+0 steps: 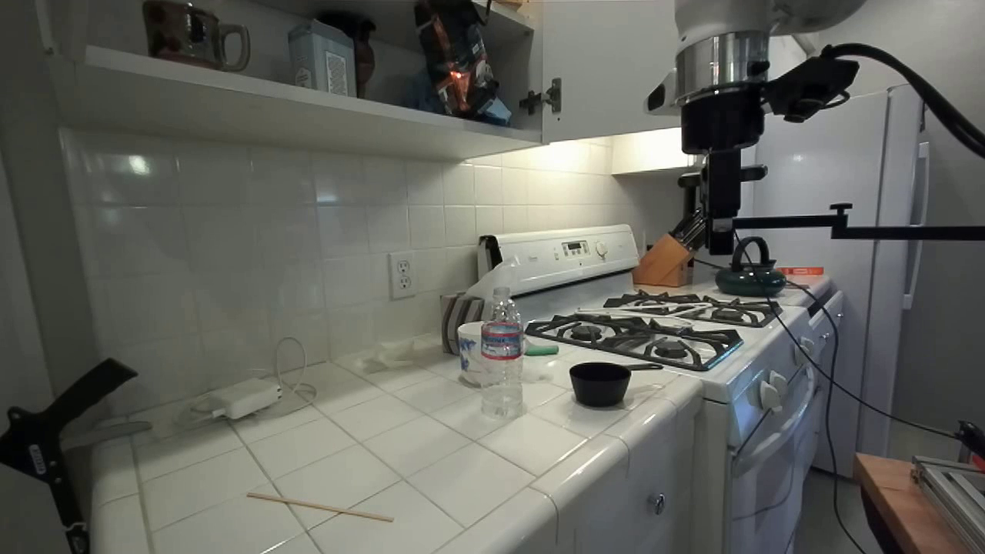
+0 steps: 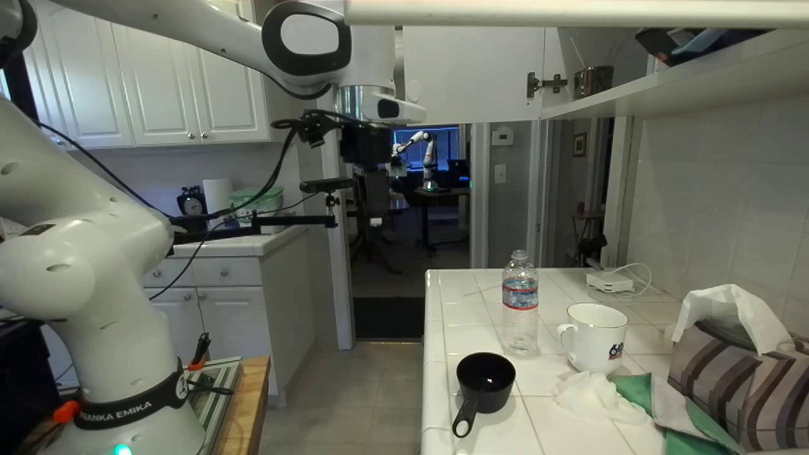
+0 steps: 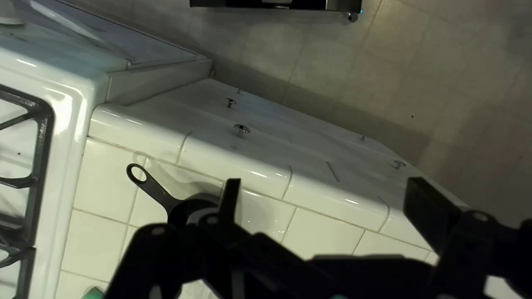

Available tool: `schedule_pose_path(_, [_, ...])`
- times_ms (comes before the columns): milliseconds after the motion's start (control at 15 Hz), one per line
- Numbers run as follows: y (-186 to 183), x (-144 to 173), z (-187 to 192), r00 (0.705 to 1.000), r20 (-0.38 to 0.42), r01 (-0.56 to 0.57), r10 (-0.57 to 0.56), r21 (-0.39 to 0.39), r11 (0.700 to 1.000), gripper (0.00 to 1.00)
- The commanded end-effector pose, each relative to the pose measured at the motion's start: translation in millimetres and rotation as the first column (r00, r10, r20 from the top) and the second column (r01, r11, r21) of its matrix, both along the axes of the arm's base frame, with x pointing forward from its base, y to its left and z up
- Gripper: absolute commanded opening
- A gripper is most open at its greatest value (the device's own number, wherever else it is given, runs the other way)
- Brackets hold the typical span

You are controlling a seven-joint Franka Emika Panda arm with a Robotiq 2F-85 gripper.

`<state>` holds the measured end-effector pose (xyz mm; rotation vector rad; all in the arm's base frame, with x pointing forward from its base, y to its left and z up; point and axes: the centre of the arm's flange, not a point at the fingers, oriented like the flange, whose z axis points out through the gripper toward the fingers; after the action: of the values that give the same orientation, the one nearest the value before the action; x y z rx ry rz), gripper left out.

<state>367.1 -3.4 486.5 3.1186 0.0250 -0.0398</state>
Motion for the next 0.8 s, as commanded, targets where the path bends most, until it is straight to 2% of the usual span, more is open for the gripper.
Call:
schedule_pose_path(0, [0.0,0.0,0.0,1.0,0.0,0.0,0.0,0.0,1.0,1.0])
schedule_pose_path(133, [0.0,0.0,0.0,1.0,0.0,0.0,0.0,0.0,1.0,1.0])
schedule_pose_path(267, [-5.5,13.7,-0.8,1.0,0.023,-0.012,0.011,0.01,1.0,1.0])
schedule_pose_path(467, [-11.5,33.1,-6.4,0.992,0.107,-0.072,0.072,-0.011,0.997,1.0])
schedule_pose_path(600, [-12.6,43.6,-11.9,0.98,0.186,-0.059,0.067,-0.046,0.997,1.0])
schedule_pose_path(733, [-12.2,40.0,-20.8,0.975,0.212,-0.057,0.061,-0.025,0.998,1.0])
